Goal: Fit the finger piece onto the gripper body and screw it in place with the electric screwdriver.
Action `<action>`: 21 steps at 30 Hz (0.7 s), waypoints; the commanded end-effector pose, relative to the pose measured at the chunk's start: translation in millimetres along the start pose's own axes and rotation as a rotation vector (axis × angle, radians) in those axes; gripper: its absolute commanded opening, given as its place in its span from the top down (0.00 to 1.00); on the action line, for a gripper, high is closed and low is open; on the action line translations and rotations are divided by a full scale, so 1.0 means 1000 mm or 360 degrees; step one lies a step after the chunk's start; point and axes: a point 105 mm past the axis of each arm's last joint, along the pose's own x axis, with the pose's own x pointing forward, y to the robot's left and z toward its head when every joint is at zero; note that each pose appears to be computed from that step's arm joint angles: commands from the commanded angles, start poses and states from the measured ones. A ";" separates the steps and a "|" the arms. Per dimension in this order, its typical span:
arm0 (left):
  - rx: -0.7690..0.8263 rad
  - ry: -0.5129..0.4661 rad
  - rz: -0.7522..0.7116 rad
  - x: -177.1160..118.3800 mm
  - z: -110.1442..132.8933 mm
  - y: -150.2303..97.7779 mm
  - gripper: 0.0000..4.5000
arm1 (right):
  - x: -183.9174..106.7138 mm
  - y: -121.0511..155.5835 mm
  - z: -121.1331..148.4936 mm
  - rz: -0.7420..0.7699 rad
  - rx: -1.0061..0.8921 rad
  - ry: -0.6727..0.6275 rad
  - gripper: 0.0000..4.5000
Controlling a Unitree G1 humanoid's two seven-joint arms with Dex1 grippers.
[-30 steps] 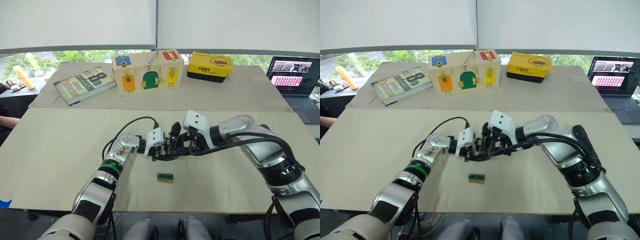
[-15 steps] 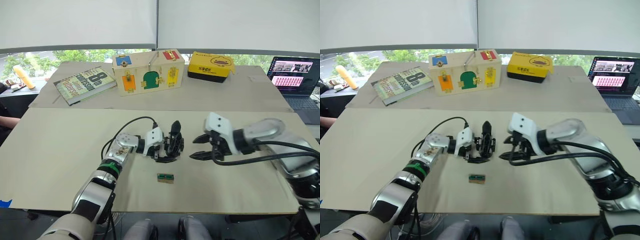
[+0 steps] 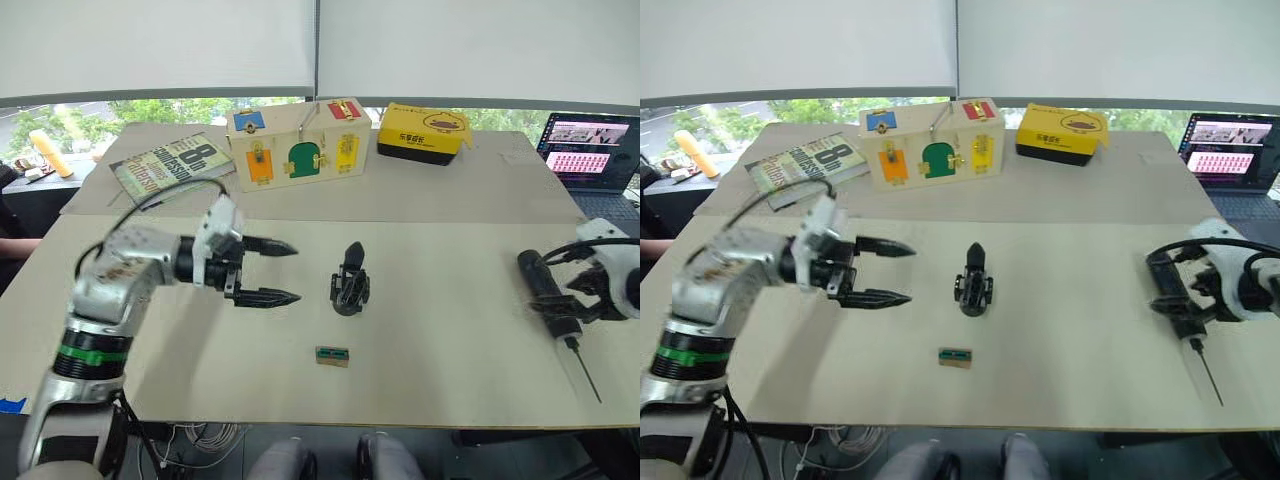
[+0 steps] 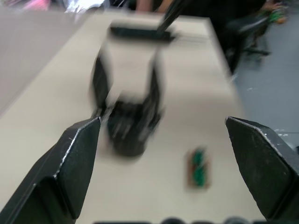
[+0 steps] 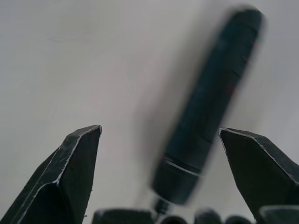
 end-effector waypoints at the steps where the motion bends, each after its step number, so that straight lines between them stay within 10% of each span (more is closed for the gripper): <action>1: 0.0083 -0.0088 -0.0079 -0.001 0.042 -0.015 0.00 | 0.003 -0.021 0.003 -0.0123 0.0055 -0.0006 0.01; 13: 0.0276 -0.0117 -0.0112 0.006 0.075 -0.017 0.00 | 0.045 -0.011 -0.005 0.0010 0.0292 0.0164 0.01; 21: 0.0350 -0.0076 -0.0138 0.008 0.069 -0.018 0.00 | 0.017 0.020 0.036 0.0429 -0.0127 -0.0026 0.63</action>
